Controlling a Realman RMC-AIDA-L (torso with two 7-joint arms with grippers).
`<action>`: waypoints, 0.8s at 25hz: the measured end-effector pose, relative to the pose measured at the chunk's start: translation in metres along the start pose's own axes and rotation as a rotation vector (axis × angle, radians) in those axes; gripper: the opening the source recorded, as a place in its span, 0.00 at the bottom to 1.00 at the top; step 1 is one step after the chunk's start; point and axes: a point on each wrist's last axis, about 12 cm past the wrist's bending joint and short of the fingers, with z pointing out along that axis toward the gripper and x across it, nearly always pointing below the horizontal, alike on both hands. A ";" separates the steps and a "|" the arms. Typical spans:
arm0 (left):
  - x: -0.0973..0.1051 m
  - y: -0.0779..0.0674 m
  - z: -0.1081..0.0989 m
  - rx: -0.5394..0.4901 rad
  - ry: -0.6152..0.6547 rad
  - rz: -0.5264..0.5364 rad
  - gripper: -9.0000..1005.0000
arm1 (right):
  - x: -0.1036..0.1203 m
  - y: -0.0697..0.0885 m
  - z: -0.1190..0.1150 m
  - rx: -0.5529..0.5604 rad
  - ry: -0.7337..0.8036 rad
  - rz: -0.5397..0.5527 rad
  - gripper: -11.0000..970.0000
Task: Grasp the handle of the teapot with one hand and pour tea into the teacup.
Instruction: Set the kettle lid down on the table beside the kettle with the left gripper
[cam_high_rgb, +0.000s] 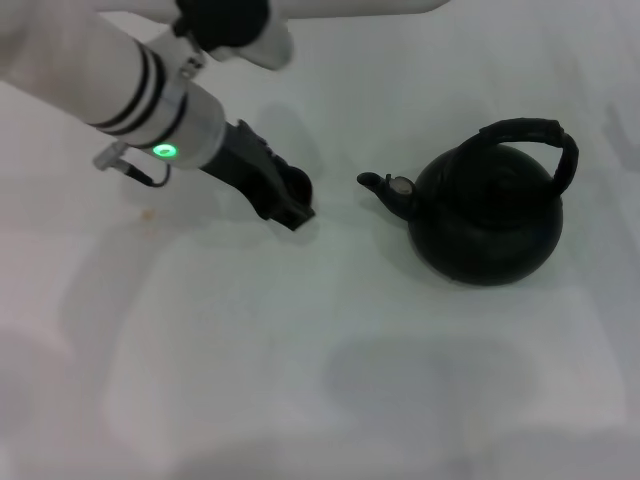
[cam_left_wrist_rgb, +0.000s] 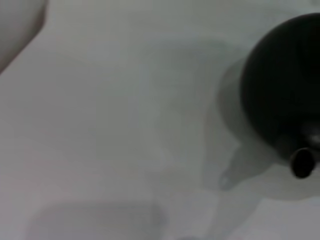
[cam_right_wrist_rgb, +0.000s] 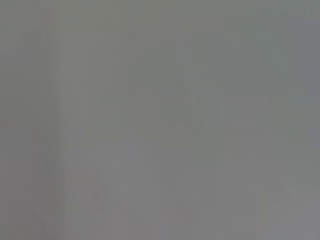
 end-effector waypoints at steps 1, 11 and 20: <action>-0.002 -0.004 0.003 0.010 0.007 0.017 0.69 | 0.000 0.000 0.000 0.000 0.000 0.000 0.88; -0.005 -0.021 0.016 0.039 0.048 0.075 0.69 | 0.000 -0.002 0.000 0.008 0.002 0.000 0.88; -0.002 -0.025 0.020 0.042 0.073 0.088 0.69 | 0.001 -0.002 0.001 0.012 0.013 0.000 0.88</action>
